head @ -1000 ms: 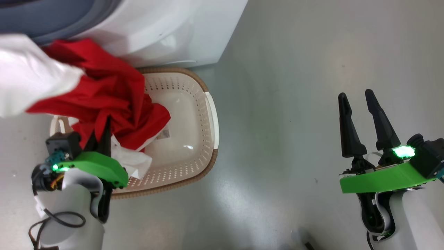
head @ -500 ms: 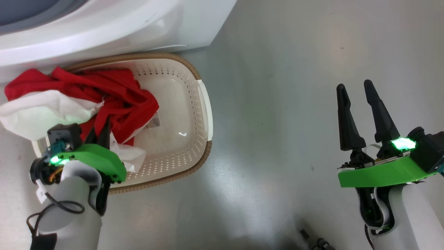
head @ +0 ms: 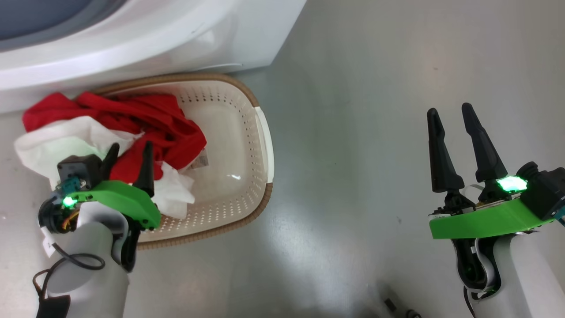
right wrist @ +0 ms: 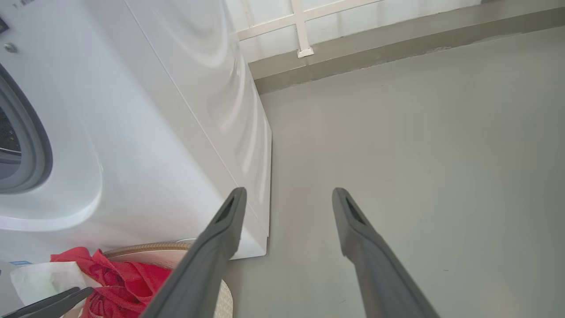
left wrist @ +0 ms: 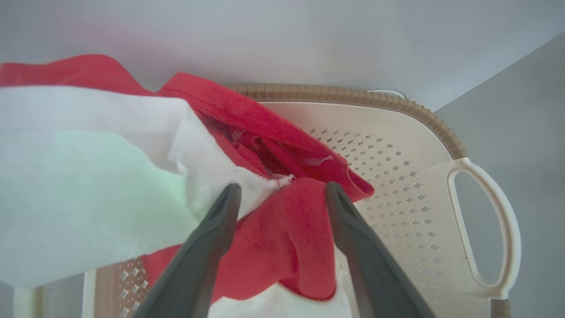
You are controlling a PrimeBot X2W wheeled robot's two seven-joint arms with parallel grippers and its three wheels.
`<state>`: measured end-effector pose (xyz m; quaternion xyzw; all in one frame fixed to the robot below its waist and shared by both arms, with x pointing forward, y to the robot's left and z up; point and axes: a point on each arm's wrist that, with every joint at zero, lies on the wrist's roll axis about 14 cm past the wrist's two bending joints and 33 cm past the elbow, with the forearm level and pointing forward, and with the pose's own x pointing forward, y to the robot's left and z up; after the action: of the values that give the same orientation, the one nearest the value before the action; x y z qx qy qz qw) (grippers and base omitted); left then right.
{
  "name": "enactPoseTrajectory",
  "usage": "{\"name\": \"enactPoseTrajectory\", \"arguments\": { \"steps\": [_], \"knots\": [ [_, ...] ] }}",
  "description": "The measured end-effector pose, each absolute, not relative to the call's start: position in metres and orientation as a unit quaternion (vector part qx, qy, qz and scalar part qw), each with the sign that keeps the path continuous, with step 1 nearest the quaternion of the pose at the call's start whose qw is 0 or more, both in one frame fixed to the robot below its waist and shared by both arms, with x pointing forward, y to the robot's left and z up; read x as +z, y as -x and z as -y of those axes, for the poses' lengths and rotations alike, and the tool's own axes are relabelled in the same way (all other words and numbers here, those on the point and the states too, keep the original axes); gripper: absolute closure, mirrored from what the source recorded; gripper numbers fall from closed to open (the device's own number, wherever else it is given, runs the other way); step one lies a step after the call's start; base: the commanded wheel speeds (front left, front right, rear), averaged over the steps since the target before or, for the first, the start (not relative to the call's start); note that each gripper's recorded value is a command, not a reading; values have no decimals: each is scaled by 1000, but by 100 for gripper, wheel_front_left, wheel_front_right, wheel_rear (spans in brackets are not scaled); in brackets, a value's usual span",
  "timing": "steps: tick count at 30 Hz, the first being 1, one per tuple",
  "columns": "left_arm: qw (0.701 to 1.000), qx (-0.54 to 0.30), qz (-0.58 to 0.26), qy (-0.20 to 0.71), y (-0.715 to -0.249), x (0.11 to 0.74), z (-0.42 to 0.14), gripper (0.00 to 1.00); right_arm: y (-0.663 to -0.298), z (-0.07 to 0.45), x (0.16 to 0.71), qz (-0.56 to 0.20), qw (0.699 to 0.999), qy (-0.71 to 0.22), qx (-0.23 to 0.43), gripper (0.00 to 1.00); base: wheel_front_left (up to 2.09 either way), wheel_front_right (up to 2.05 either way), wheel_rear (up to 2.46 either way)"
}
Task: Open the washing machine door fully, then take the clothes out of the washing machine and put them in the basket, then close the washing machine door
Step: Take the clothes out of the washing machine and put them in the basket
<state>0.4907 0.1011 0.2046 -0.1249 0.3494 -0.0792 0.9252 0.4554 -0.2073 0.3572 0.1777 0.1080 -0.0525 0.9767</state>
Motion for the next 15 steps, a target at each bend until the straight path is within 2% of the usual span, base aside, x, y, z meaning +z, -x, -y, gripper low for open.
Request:
{"name": "enactPoseTrajectory", "arguments": {
  "steps": [15],
  "knots": [
    [958,-57,-242,142,-501,289,-124,0,-449,198,401,-67,981,-181,-33,0,0,0,0]
  ]
}}
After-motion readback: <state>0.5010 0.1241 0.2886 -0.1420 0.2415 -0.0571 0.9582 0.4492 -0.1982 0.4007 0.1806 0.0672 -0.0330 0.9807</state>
